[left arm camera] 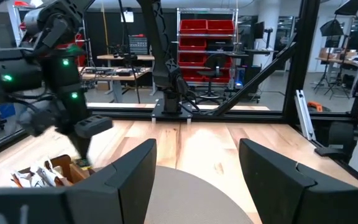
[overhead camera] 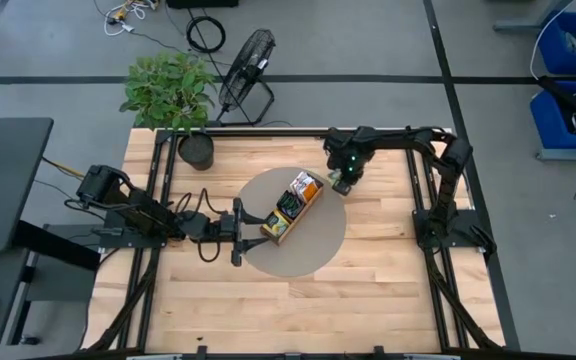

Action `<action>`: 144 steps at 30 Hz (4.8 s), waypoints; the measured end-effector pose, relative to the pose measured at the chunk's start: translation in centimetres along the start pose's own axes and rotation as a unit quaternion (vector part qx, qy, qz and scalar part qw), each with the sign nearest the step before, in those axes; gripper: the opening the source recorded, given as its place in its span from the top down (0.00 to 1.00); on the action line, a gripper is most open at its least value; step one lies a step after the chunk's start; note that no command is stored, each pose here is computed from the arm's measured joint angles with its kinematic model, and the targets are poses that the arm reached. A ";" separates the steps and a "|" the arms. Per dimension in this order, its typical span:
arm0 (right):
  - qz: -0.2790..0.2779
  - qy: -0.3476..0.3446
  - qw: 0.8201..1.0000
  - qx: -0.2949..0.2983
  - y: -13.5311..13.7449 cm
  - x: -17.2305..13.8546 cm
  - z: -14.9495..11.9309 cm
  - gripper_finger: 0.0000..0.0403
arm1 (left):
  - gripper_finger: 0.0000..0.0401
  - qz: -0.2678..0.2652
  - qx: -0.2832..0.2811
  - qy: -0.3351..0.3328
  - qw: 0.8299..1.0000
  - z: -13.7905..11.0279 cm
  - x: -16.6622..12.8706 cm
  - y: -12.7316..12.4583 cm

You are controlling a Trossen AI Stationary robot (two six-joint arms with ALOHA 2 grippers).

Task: Pick & Place Tea
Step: Put the yellow tea bag into the left section of the wooden organizer

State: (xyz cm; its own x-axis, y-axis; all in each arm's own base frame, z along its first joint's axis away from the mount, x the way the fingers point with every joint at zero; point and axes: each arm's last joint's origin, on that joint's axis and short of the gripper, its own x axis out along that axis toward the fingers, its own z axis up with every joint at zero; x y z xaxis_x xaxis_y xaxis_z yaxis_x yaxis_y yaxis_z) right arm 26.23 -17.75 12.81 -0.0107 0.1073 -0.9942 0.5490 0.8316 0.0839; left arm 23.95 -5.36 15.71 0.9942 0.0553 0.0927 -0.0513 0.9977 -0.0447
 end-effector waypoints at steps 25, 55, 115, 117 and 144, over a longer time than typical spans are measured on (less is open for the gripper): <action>-0.023 -0.072 0.995 -0.060 9.8 -1.2 -10.5 1.00 | 0.42 0.001 0.002 0.000 1.000 0.0 0.0 0.0; -0.215 -0.250 0.915 -0.234 14.2 2.7 -15.5 0.40 | 0.42 0.001 0.004 0.011 1.000 -0.2 0.0 0.0; -0.129 -0.258 0.900 -0.327 21.2 -4.5 -16.1 1.00 | 0.42 -0.003 0.077 0.080 0.994 1.2 4.5 -1.4; -0.134 -0.259 0.897 -0.331 21.6 -5.4 -16.2 1.00 | 0.42 -0.003 0.083 0.095 0.992 1.3 4.9 -1.6; -0.066 -0.360 0.846 -0.388 24.3 -11.7 -14.0 1.00 | 0.45 -0.019 0.095 0.111 0.989 2.4 9.2 -1.4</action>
State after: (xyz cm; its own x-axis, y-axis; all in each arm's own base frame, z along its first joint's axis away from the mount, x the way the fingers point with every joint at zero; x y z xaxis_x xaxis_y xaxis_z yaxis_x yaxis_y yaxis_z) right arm 27.98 8.88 27.44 0.6353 -0.1419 -0.7591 -0.1344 0.9477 -0.2896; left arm 32.99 -6.17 19.00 0.9911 0.0276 -0.1302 -0.0085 0.9894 0.1452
